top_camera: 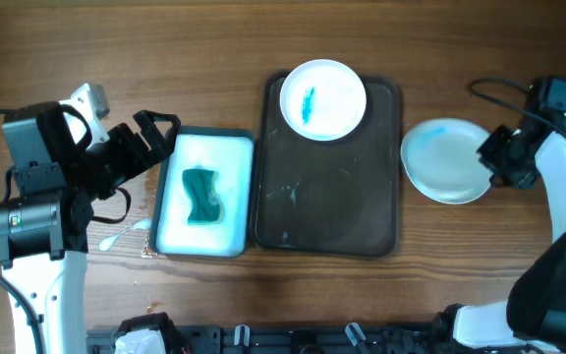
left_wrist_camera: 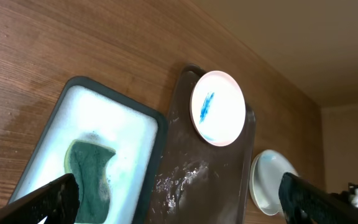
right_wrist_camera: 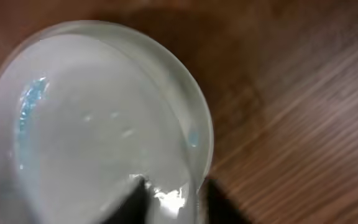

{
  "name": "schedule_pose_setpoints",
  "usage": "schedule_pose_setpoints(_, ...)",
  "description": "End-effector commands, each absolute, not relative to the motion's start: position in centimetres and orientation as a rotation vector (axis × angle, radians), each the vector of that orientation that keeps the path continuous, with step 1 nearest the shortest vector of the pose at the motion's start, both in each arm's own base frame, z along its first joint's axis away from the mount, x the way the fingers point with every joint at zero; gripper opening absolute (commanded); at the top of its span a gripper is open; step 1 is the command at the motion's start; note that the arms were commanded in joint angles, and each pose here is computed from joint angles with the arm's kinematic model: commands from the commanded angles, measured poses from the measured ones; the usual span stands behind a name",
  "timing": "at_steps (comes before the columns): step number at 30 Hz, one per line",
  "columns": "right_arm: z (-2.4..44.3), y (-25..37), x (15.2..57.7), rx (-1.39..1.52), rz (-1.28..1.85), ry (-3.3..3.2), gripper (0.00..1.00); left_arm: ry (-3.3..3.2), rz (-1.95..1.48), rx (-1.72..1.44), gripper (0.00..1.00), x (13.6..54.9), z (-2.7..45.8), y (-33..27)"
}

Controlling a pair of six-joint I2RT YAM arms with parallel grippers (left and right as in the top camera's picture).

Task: Clean dirty plates on tray and stack at the side
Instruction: 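Grasp the last blue-stained plate and drag it to the tray's lower center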

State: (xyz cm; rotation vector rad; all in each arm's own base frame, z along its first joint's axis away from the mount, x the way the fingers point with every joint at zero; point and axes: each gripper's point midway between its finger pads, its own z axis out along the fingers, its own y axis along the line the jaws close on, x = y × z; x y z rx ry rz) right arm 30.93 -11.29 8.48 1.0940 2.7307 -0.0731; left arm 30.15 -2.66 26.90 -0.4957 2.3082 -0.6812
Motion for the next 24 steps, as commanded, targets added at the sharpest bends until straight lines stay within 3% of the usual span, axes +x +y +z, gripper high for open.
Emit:
schedule_pose_setpoints(1, 9.6, -11.3, 30.8, 1.039, -0.103, 2.757, 0.45, 2.293, -0.69, -0.487, 1.0, 30.1, 27.5, -2.7)
schedule_pose_setpoints(3, 13.0, -8.1, 33.3, 0.771, 0.095, 2.736, 0.44, 2.293, -0.69, -0.487, 1.0, 30.1, 27.5, -2.7)
schedule_pose_setpoints(6, 19.3, 1.5, 37.0, 0.139, 0.421, 2.585, 0.45, 2.293, -0.69, -0.487, 1.0, 30.1, 27.5, -2.7)
schedule_pose_setpoints(8, 19.8, 7.0, 39.3, -0.123, 0.418, 2.492, 0.45, 2.293, -0.691, -0.488, 1.0, 30.1, 27.5, -2.7)
schedule_pose_setpoints(12, 14.3, 9.3, 44.8, -0.187, 0.149, 2.447, 0.57, 2.293, -0.69, -0.487, 1.0, 30.1, 27.5, -2.7)
schedule_pose_setpoints(15, 7.5, 10.5, 48.2, -0.2, 0.172, 2.47, 0.57, 2.293, -0.691, -0.488, 1.0, 30.1, 27.5, -2.7)
schedule_pose_setpoints(18, 2.2, 10.5, 48.2, -0.201, 0.164, 2.555, 0.54, 2.293, -0.69, -0.487, 1.0, 30.1, 27.5, -2.7)
schedule_pose_setpoints(19, 1.2, 10.7, 47.9, -0.198, 0.189, 2.58, 0.45, 2.293, -0.69, -0.487, 1.0, 30.1, 27.5, -2.7)
schedule_pose_setpoints(21, 1.2, 11.5, 47.5, -0.215, 0.248, 2.588, 0.08, 2.293, -0.691, -0.488, 1.0, 30.1, 27.5, -2.7)
schedule_pose_setpoints(24, 2.6, 10.5, 45.3, -0.042, 0.276, 2.681, 0.04, 2.293, -0.691, -0.488, 1.0, 30.1, 27.5, -2.7)
